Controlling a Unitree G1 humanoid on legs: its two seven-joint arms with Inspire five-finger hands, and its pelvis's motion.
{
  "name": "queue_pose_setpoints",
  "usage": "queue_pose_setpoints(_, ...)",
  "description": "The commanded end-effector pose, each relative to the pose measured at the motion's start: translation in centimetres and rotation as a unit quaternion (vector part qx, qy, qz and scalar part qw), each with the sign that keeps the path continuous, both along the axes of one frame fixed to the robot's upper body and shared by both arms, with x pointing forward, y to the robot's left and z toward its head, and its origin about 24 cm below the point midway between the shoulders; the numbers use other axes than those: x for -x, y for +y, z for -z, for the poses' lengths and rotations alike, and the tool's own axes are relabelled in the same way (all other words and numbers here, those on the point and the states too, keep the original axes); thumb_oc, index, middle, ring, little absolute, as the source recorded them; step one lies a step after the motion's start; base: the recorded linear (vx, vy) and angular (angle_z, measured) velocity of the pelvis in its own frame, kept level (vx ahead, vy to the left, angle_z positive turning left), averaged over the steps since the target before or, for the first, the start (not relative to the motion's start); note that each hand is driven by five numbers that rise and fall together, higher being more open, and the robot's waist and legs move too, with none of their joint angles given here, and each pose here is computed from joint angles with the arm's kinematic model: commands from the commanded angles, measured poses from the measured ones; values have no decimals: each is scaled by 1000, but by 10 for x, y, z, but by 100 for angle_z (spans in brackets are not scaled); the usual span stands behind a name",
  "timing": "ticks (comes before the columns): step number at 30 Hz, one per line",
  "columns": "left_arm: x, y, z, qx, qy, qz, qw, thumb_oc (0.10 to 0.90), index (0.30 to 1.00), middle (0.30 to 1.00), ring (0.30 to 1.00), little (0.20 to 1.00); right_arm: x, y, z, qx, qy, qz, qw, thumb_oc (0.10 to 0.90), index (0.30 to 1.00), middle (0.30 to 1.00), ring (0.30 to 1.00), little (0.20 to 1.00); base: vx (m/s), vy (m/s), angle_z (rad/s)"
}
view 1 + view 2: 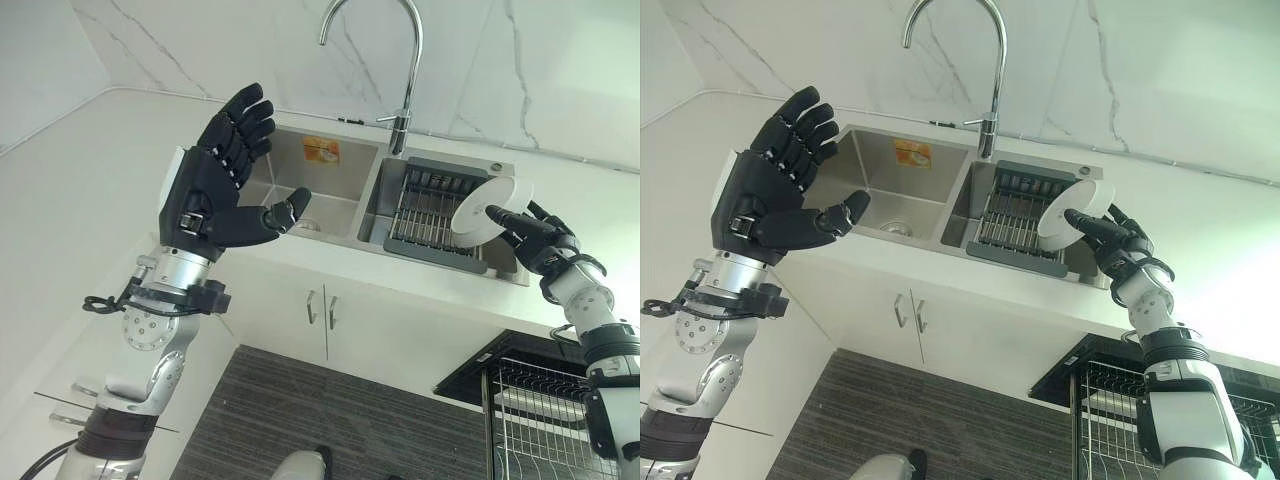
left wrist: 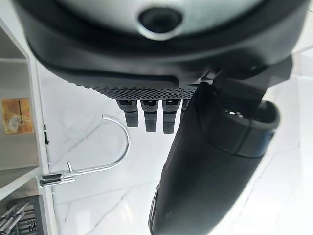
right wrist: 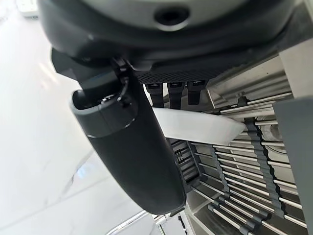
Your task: Place the dishes in the dishwasher.
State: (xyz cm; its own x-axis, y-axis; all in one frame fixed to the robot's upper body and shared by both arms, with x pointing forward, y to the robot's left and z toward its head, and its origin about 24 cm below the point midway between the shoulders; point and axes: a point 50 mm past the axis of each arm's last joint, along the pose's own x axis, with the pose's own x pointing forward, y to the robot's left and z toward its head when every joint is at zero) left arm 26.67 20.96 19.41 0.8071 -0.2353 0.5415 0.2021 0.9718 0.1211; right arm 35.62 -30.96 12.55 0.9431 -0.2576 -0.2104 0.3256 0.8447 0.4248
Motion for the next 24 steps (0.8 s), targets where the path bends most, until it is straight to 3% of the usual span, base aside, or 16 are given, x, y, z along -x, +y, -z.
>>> queue_pose_setpoints(1,6,-8,-40,1,-90,33,995,800,900,900,900,900,-12,-9,-63,11,-113,17,993,800,900,900,900,900,25,-27,6)
queue_pose_setpoints(22,8,3,-38,-5,-76,24,997,800,900,900,900,900,-1,-37,-67,9,-107,95,990,800,900,900,900,900,12,-32,10)
queue_pose_setpoints(23,8,3,-37,-5,-74,23,997,800,900,900,900,900,0,-41,-70,17,-103,108,989,643,665,665,665,665,14,-35,13)
queue_pose_setpoints(24,8,3,-37,-5,-73,23,997,800,900,900,900,900,0,-43,-71,25,-100,120,987,416,324,324,324,324,10,-24,12)
